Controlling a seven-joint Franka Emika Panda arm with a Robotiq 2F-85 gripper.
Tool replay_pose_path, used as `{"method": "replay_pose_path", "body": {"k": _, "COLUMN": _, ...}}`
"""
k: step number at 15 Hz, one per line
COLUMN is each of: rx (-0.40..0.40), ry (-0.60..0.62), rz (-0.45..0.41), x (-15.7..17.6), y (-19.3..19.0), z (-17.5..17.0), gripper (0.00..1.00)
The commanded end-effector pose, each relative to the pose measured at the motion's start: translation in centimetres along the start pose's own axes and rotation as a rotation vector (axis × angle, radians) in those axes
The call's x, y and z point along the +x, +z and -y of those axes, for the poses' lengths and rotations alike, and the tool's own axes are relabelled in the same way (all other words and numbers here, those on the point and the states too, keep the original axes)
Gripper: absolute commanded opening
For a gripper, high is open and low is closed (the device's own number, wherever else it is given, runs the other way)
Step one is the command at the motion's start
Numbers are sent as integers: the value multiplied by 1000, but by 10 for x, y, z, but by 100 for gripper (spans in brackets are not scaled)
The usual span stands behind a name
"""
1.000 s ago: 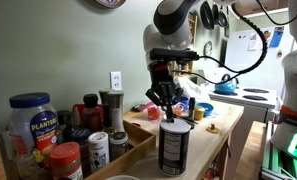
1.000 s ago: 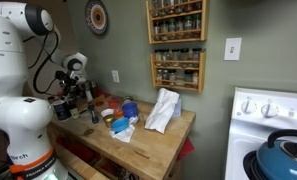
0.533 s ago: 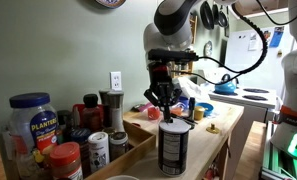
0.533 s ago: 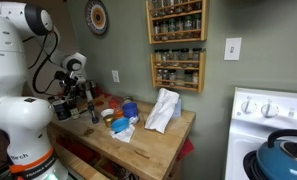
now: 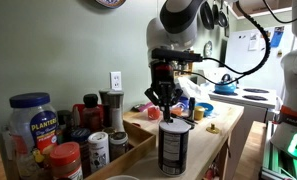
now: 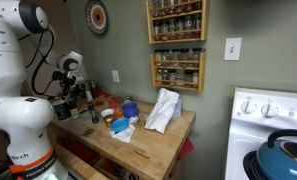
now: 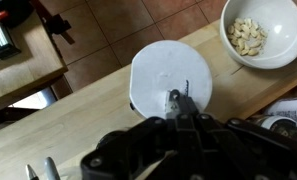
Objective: Close the lid of the brown tube bottle on the counter top
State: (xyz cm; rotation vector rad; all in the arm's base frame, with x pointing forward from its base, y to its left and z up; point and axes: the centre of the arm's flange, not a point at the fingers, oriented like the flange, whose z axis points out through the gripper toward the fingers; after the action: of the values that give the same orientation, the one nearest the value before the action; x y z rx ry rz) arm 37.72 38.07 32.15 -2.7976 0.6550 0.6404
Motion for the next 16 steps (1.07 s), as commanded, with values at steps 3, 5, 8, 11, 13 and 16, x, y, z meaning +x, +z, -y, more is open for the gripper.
{"method": "replay_pose_path", "body": {"k": 3, "rx": 16, "ry": -47, "rz": -68, "x": -24, "y": -12, "z": -26, "gripper": 0}}
{"method": "replay_pose_path", "body": {"k": 5, "rx": 19, "ry": -61, "rz": -72, "x": -29, "y": -16, "z": -27, "gripper": 0}}
{"method": "replay_pose_path", "body": {"k": 8, "rx": 22, "ry": -89, "rz": -74, "x": -33, "y": -13, "z": -24, "gripper": 0}}
{"method": "replay_pose_path", "body": {"k": 11, "rx": 17, "ry": -98, "rz": -75, "x": -34, "y": -6, "z": -23, "gripper": 0}}
{"method": "replay_pose_path", "body": {"k": 13, "rx": 23, "ry": -95, "rz": -90, "x": -32, "y": -3, "z": -21, "gripper": 0}}
{"method": "replay_pose_path", "body": {"k": 16, "rx": 41, "ry": -88, "rz": -127, "x": -29, "y": 0, "z": -19, "gripper": 0}}
